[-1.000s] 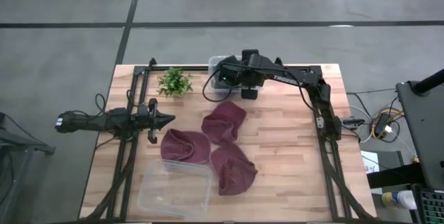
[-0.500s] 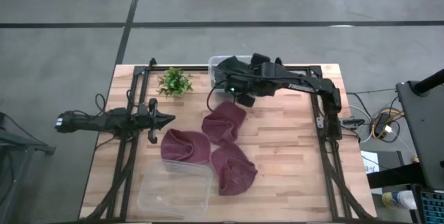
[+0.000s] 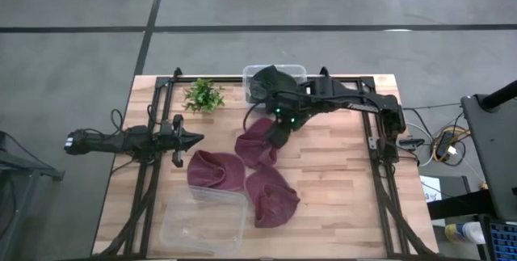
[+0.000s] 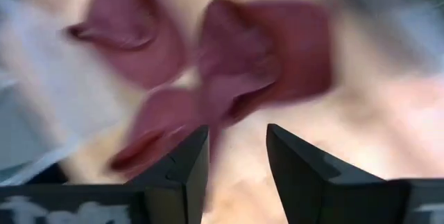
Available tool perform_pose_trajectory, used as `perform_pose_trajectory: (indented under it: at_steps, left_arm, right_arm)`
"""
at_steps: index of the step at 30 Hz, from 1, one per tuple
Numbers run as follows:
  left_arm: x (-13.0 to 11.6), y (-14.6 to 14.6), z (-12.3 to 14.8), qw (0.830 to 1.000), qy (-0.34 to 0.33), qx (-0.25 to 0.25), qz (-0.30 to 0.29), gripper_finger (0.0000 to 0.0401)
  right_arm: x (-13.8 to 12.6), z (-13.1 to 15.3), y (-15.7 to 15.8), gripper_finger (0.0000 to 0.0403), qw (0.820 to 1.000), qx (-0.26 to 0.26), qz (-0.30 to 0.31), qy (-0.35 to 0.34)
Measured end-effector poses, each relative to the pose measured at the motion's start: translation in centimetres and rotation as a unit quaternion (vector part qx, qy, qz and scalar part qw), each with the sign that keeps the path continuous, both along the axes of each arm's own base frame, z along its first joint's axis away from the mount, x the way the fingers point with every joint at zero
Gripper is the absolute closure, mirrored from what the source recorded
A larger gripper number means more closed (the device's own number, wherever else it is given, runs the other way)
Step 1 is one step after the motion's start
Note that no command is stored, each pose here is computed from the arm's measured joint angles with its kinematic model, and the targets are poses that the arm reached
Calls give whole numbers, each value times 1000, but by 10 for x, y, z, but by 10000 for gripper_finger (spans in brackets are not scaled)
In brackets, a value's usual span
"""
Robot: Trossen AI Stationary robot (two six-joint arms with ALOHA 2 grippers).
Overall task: Pick & Place hat
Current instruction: Put the bottom right red cap into the bottom transparent bin
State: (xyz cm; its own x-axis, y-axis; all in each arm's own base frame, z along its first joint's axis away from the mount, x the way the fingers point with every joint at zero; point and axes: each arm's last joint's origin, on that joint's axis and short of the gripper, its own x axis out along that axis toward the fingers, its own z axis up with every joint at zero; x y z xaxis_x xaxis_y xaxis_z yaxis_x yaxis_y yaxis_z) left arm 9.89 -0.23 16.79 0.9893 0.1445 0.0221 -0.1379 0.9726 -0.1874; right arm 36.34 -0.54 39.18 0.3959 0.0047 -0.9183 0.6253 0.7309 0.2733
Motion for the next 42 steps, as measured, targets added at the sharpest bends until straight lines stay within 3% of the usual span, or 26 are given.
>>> perform_pose_trajectory:
  at_steps: [4,8,18,23,42]
  left_arm:
    - [0,0,0,1000,0,0,0,401]
    - [0,0,0,1000,0,0,0,401]
    - [0,0,0,1000,0,0,0,401]
    - [0,0,0,1000,0,0,0,401]
    - [0,0,0,1000,0,0,0,401]
  right_arm:
    - [12,-10,14,275,995,100,12,4]
    - [23,-27,32,281,989,142,23,43]
    - [41,-105,68,280,971,122,40,201]
    - [45,-143,69,284,961,105,55,251]
    - [45,-212,62,307,962,129,55,233]
